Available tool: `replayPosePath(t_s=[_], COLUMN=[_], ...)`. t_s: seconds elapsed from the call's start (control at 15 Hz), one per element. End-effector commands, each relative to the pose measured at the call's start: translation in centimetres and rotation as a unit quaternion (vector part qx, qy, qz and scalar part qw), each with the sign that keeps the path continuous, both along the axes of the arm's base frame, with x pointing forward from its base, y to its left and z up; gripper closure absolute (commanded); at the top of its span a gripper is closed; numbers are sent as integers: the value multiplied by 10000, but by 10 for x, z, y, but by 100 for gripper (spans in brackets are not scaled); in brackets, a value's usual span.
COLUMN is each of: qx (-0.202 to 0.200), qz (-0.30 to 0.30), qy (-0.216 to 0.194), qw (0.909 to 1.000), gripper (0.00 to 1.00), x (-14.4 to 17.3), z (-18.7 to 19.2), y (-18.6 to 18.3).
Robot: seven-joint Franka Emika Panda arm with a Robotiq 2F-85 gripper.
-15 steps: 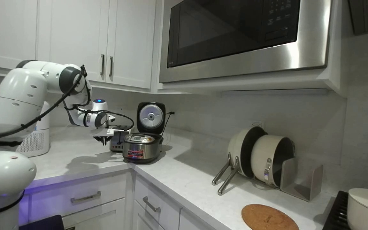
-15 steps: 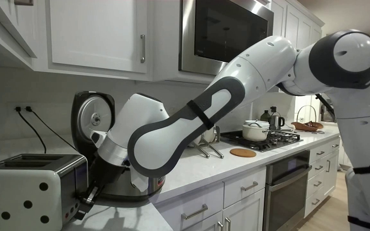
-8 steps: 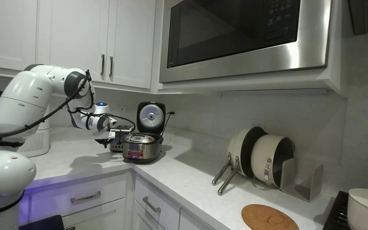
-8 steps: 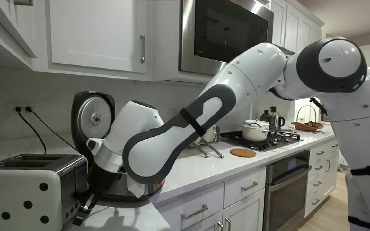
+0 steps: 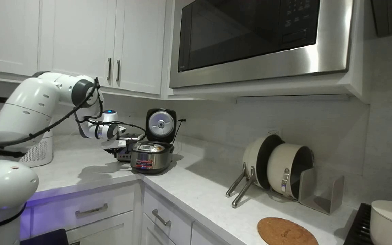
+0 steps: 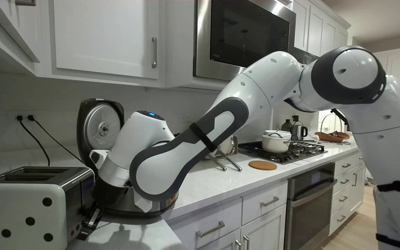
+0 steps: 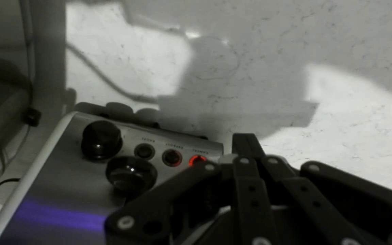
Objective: Push the lever on the toaster upwards
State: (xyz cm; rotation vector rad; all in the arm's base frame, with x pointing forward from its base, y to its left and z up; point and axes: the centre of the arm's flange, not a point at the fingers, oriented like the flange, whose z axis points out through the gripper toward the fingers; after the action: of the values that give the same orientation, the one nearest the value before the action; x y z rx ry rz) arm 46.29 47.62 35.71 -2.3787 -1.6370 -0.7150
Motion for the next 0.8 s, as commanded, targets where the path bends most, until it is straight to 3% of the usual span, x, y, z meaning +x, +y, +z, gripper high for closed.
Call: replayPosePath(t_s=[0.0, 0.73], qx=[-86, 0], qz=[-106, -66], qy=[-77, -162], qw=[9999, 9998], gripper=[100, 100], x=[11, 19], z=[4, -12], y=[10, 14])
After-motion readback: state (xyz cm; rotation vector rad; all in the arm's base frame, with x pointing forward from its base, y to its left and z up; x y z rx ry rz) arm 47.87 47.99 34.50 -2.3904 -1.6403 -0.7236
